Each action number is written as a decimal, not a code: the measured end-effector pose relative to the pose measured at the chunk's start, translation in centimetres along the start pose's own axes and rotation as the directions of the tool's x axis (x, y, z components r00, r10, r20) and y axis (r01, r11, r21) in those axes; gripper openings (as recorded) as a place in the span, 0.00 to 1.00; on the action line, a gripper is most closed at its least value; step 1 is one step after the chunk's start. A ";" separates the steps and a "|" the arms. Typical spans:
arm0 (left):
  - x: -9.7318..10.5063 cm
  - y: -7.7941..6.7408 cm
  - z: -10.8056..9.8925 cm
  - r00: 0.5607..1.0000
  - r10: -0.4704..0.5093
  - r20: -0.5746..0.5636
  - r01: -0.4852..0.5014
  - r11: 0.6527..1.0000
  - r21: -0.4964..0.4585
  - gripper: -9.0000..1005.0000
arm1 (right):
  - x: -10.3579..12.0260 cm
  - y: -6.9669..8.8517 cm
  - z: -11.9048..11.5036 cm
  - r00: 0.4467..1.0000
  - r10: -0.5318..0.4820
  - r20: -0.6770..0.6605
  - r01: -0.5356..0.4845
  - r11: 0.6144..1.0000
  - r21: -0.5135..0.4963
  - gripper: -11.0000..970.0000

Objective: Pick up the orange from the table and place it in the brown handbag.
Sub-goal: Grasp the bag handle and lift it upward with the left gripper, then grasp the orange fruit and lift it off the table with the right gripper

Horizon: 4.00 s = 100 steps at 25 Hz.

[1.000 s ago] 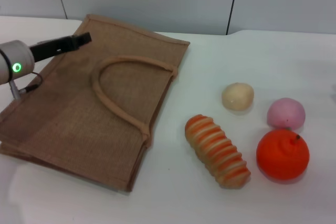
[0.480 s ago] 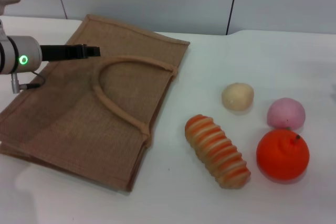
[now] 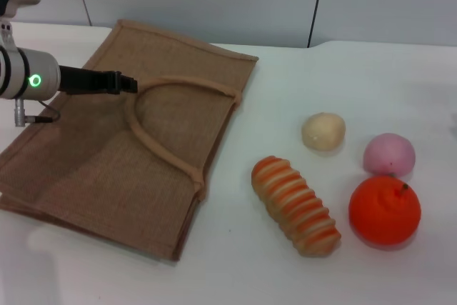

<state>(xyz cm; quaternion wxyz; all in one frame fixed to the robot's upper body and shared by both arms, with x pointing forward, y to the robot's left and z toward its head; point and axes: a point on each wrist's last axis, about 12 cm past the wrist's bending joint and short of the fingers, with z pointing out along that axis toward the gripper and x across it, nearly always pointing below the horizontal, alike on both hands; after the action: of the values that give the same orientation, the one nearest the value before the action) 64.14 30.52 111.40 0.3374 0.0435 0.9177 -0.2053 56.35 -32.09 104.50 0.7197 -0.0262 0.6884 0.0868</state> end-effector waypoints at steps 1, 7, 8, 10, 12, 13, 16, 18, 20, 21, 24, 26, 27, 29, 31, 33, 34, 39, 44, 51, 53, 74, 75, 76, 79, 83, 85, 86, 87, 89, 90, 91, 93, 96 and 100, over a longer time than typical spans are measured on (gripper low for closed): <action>0.0 0.0 0.0 1.000 0.002 -0.004 -0.002 1.000 -0.003 0.38 | 0.0 0.0 0.0 1.000 0.000 0.000 0.000 1.000 0.000 0.92; -0.2 0.0 0.0 1.000 0.007 -0.009 -0.008 1.000 -0.007 0.38 | 0.0 0.0 0.0 1.000 0.001 0.001 -0.001 1.000 0.000 0.92; -0.2 0.0 0.0 1.000 0.009 -0.011 -0.009 1.000 -0.008 0.38 | 0.0 0.0 0.0 1.000 0.001 0.002 -0.001 1.000 0.001 0.92; -0.1 0.0 0.0 1.000 0.013 -0.018 -0.013 1.000 -0.011 0.38 | 0.0 0.0 0.1 1.000 0.003 0.003 -0.003 1.000 0.000 0.92; -0.1 0.0 0.1 1.000 0.018 -0.024 -0.018 1.000 -0.015 0.38 | -0.1 0.1 0.1 1.000 0.004 0.004 -0.004 1.000 -0.001 0.92; -0.2 -0.1 0.2 0.999 0.021 -0.025 -0.021 1.000 -0.016 0.38 | -0.1 0.1 0.1 1.000 0.004 0.005 -0.004 1.000 -0.002 0.92; -0.3 -0.4 0.5 0.999 0.033 -0.039 -0.034 0.999 -0.017 0.38 | -0.1 0.1 0.2 1.000 0.004 0.005 -0.004 1.000 -0.003 0.92; -0.2 -0.4 0.8 0.998 0.040 -0.050 -0.042 0.999 -0.026 0.38 | -0.1 0.2 0.3 1.000 0.003 0.007 -0.003 1.000 -0.006 0.92; -0.2 -0.4 0.9 0.998 0.046 -0.048 -0.048 0.998 -0.036 0.38 | -0.2 0.3 0.4 1.000 0.004 0.009 -0.004 1.000 -0.010 0.92; -0.2 -0.4 1.0 0.998 0.048 -0.045 -0.049 0.998 -0.040 0.38 | -0.2 0.3 0.4 1.000 0.005 0.009 -0.005 1.000 -0.010 0.92; -0.1 -0.6 1.3 0.997 0.057 -0.055 -0.059 0.997 -0.043 0.38 | -0.2 0.3 0.4 1.000 0.006 0.010 -0.006 1.000 -0.008 0.92; -0.1 -0.7 1.5 0.996 0.068 -0.063 -0.071 0.996 -0.054 0.38 | -0.2 0.3 0.4 1.000 0.006 0.010 -0.006 1.000 -0.007 0.92; -0.2 -0.6 1.5 0.996 0.071 -0.062 -0.074 0.995 -0.059 0.38 | -0.2 0.3 0.4 1.000 0.006 0.010 -0.006 1.000 -0.008 0.92; -0.1 -0.7 1.7 0.996 0.073 -0.061 -0.077 0.995 -0.066 0.38 | -0.2 0.3 0.4 1.000 0.006 0.010 -0.006 1.000 -0.008 0.92; -0.1 -0.8 1.9 0.995 0.078 -0.063 -0.082 0.994 -0.070 0.38 | -0.2 0.3 0.4 1.000 0.006 0.010 -0.006 1.000 -0.009 0.92; -0.1 -0.8 2.0 0.994 0.086 -0.066 -0.091 0.993 -0.077 0.38 | -0.2 0.3 0.4 1.000 0.006 0.010 -0.006 1.000 -0.010 0.92; -0.2 -0.8 2.0 0.994 0.089 -0.066 -0.094 0.992 -0.081 0.38 | -0.2 0.3 0.4 1.000 0.006 0.010 -0.006 1.000 -0.010 0.92; -0.2 -0.9 2.3 0.993 0.098 -0.061 -0.103 0.990 -0.093 0.38 | -0.2 0.4 0.4 1.000 0.006 0.010 -0.006 1.000 -0.012 0.92; -0.1 -1.2 2.7 0.989 0.127 -0.076 -0.134 0.986 -0.097 0.37 | -0.2 0.4 0.4 1.000 0.005 0.010 -0.005 1.000 -0.013 0.92; 0.0 -1.7 3.1 0.986 0.142 -0.092 -0.150 0.985 -0.090 0.20 | -0.2 0.4 0.4 1.000 0.004 0.010 -0.004 1.000 -0.015 0.92; 0.0 -1.7 3.1 0.986 0.142 -0.090 -0.151 0.984 -0.091 0.18 | -0.2 0.4 0.4 1.000 0.004 0.010 -0.004 1.000 -0.016 0.92; 1.2 0.3 -1.4 0.926 -0.079 0.369 -0.024 0.964 0.265 0.13 | -0.6 1.7 -0.1 1.000 0.005 0.004 -0.004 0.973 -0.230 0.92; 1.4 0.4 -1.8 0.913 -0.093 0.398 -0.028 0.958 0.287 0.13 | -0.7 1.8 -0.2 1.000 -0.002 -0.001 0.001 0.964 -0.266 0.92; 1.5 0.5 -2.2 0.903 -0.098 0.418 -0.035 0.954 0.299 0.13 | -0.9 1.9 -0.3 1.000 -0.008 -0.005 0.006 0.954 -0.301 0.92; 2.1 0.9 -3.1 0.867 -0.127 0.482 -0.052 0.939 0.340 0.13 | -1.2 2.2 -0.3 0.999 -0.033 -0.023 0.021 0.918 -0.396 0.92; 2.6 1.2 -3.8 0.833 -0.153 0.532 -0.065 0.927 0.369 0.13 | -1.8 2.8 -0.3 0.995 -0.085 -0.060 0.040 0.843 -0.537 0.92; 2.9 1.4 -4.3 0.809 -0.167 0.563 -0.078 0.919 0.385 0.12 | -2.0 2.8 -0.4 0.990 -0.114 -0.084 0.042 0.806 -0.591 0.92; 3.1 1.4 -4.5 0.797 -0.170 0.580 -0.088 0.917 0.390 0.12 | -2.2 2.9 -0.4 0.988 -0.126 -0.093 0.042 0.787 -0.616 0.92; 3.2 1.5 -4.6 0.786 -0.174 0.593 -0.095 0.914 0.395 0.12 | -2.2 2.9 -0.5 0.986 -0.136 -0.101 0.041 0.772 -0.635 0.92; 3.4 1.6 -5.0 0.767 -0.180 0.616 -0.109 0.909 0.402 0.12 | -2.3 3.1 -0.8 0.981 -0.156 -0.117 0.035 0.733 -0.679 0.92; 3.5 1.6 -5.1 0.761 -0.181 0.623 -0.115 0.907 0.404 0.12 | -2.3 3.2 -0.9 0.978 -0.165 -0.125 0.030 0.713 -0.700 0.92; 3.5 1.6 -5.2 0.756 -0.183 0.629 -0.118 0.907 0.405 0.12 | -2.4 3.2 -1.1 0.976 -0.174 -0.133 0.026 0.694 -0.719 0.92; 3.6 1.7 -5.2 0.754 -0.183 0.631 -0.118 0.907 0.404 0.12 | -2.7 2.9 -1.4 0.968 -0.197 -0.154 0.014 0.657 -0.754 0.92; 3.6 1.7 -5.2 0.754 -0.182 0.631 -0.119 0.907 0.404 0.12 | -3.3 2.5 -2.0 0.959 -0.221 -0.179 -0.007 0.612 -0.791 0.92; 3.6 1.7 -5.2 0.754 -0.182 0.631 -0.118 0.908 0.403 0.12 | -3.8 1.8 -2.8 0.947 -0.249 -0.202 -0.020 0.582 -0.813 0.92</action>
<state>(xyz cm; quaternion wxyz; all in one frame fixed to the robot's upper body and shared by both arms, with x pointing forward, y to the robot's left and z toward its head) 58.60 34.00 112.10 0.6159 0.0239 0.6753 -0.4050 53.19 -31.13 108.33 0.5222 -0.4067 0.6697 0.3368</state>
